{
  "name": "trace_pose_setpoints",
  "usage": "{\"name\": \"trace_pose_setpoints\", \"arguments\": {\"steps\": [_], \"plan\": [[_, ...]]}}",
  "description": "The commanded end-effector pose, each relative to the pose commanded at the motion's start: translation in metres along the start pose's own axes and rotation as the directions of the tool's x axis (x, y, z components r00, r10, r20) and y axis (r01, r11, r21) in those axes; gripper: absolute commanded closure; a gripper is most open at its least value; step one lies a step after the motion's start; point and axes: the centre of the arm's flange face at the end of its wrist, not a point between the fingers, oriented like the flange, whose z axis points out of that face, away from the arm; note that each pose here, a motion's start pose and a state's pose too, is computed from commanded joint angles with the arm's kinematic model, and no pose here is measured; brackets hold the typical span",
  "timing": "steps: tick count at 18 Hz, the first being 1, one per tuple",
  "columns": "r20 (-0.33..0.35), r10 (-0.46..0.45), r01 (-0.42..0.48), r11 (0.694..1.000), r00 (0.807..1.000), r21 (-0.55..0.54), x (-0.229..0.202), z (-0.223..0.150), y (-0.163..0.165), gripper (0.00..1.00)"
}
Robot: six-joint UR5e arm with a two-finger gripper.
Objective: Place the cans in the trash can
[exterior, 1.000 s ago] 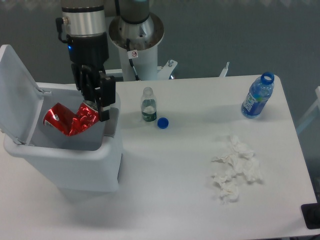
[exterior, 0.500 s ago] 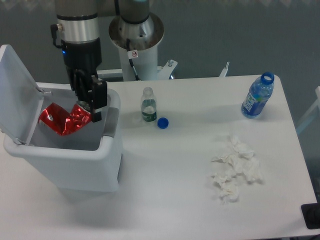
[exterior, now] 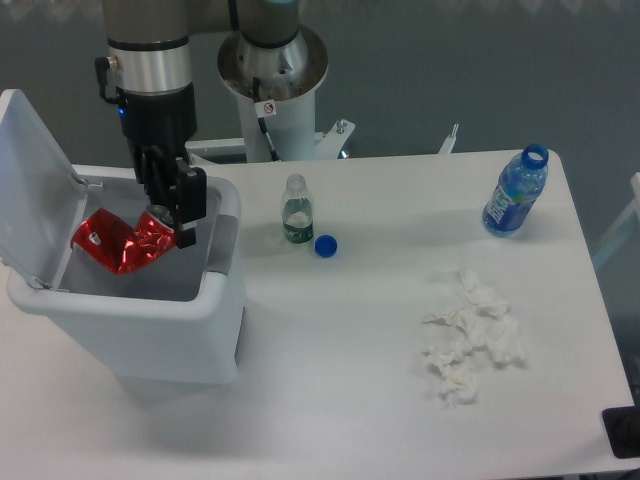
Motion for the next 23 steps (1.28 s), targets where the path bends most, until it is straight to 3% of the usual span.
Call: {"name": "trace_pose_setpoints", "arguments": {"steps": [7, 11, 14, 20, 23], "plan": [[0.044, -0.021, 0.021, 1.0, 0.999, 0.007, -0.018, -0.016, 0.003, 0.0], [0.091, -0.119, 0.122, 0.992, 0.989, -0.029, -0.058, -0.022, 0.053, 0.0], [0.118, -0.218, 0.226, 0.972, 0.969, -0.057, -0.079, -0.02, 0.087, 0.0], [0.129, -0.3, 0.314, 0.943, 0.945, -0.109, -0.121, 0.006, 0.142, 0.0], [0.137, -0.307, 0.325, 0.935, 0.942, -0.141, -0.139, 0.021, 0.152, 0.0]]}}
